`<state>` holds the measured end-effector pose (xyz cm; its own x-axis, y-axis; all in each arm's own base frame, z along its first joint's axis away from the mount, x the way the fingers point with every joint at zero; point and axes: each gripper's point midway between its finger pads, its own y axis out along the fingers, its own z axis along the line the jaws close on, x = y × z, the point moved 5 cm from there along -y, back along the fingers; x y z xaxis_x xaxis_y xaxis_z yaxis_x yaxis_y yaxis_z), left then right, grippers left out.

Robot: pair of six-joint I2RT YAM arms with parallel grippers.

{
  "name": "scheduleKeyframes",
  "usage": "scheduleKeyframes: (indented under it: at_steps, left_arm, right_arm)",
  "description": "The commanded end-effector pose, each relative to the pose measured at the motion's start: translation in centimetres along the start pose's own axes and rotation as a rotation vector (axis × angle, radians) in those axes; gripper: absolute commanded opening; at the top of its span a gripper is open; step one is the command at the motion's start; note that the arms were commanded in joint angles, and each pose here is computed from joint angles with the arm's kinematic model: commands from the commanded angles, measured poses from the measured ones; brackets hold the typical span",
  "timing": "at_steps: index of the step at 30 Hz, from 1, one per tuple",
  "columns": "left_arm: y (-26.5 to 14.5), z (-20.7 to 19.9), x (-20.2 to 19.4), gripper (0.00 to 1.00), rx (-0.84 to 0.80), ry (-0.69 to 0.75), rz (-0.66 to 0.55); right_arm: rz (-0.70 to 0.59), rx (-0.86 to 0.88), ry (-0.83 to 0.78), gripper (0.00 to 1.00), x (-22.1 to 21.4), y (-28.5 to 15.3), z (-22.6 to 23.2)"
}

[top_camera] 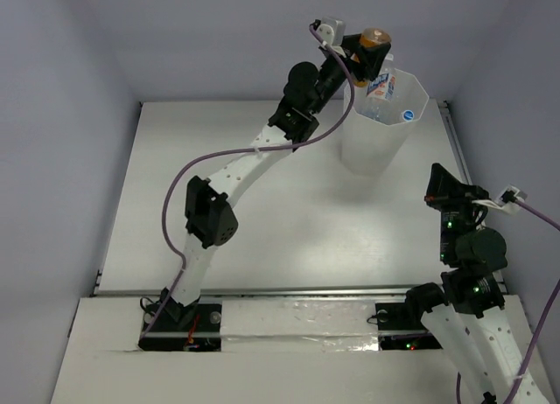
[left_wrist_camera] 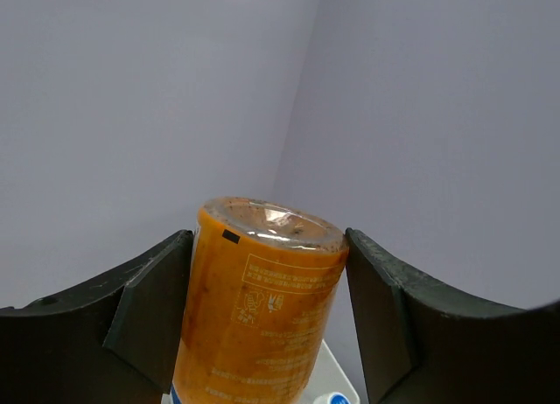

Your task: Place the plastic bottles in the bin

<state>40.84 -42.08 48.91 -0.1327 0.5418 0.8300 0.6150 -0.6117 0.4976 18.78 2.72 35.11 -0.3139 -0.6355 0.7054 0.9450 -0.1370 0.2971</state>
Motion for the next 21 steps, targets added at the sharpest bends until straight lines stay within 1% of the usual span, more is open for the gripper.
scheduleKeyframes:
  at_steps: [1,3,7,9,10,11,12,13,16,17,18,20,21]
  left_arm:
    - [1.7,0.0,0.5,0.34,-0.084,-0.096,-0.061]
    - [2.0,0.6,-0.1,0.35,-0.097,-0.121,-0.089]
    - [2.2,1.4,-2.7,0.39,-0.089,-0.134,-0.067]
    - [2.0,1.8,-3.8,0.48,-0.076,-0.131,-0.043]
    - [2.0,1.9,-3.9,0.55,-0.072,-0.125,-0.038]
    - [1.9,2.0,-4.1,0.68,-0.069,-0.123,-0.031]
    - [1.7,2.0,-4.2,0.74,-0.062,-0.120,-0.022]
    - [1.6,2.2,-4.4,0.83,-0.056,-0.112,-0.017]
    - [1.4,1.9,-3.4,0.96,-0.058,-0.101,-0.018]
    - [1.3,1.8,-3.1,0.99,-0.058,-0.090,-0.018]
    - [1.2,1.9,-3.2,0.99,-0.052,-0.085,-0.006]
    - [0.9,1.4,-1.6,0.99,-0.053,-0.067,-0.015]
    - [0.6,1.6,-2.1,0.99,-0.041,-0.066,0.011]
  right_arm:
    - [-0.025,0.056,0.015,0.00,0.8,0.0,1.1]
    - [-0.018,0.062,0.011,0.00,0.7,0.1,1.2]
    - [0.004,0.072,0.003,0.00,0.2,0.4,1.4]
    - [0.012,0.072,0.002,0.00,0.0,0.5,1.4]
    - [0.016,0.073,0.002,0.00,-0.2,0.6,1.4]
    - [0.014,0.072,0.001,0.00,-0.1,0.6,1.4]
    - [0.014,0.072,0.001,0.00,-0.2,0.6,1.4]
    - [0.015,0.070,0.000,0.00,-0.2,0.7,1.3]
    - [0.014,0.067,-0.002,0.00,-0.3,0.7,1.3]
    - [0.012,0.064,-0.003,0.00,-0.3,0.7,1.2]
    - [0.013,0.062,-0.005,0.00,-0.3,0.8,1.2]
    - [0.015,0.055,-0.011,0.00,-0.3,0.8,1.1]
    - [0.013,0.055,-0.012,0.00,-0.3,0.8,1.1]
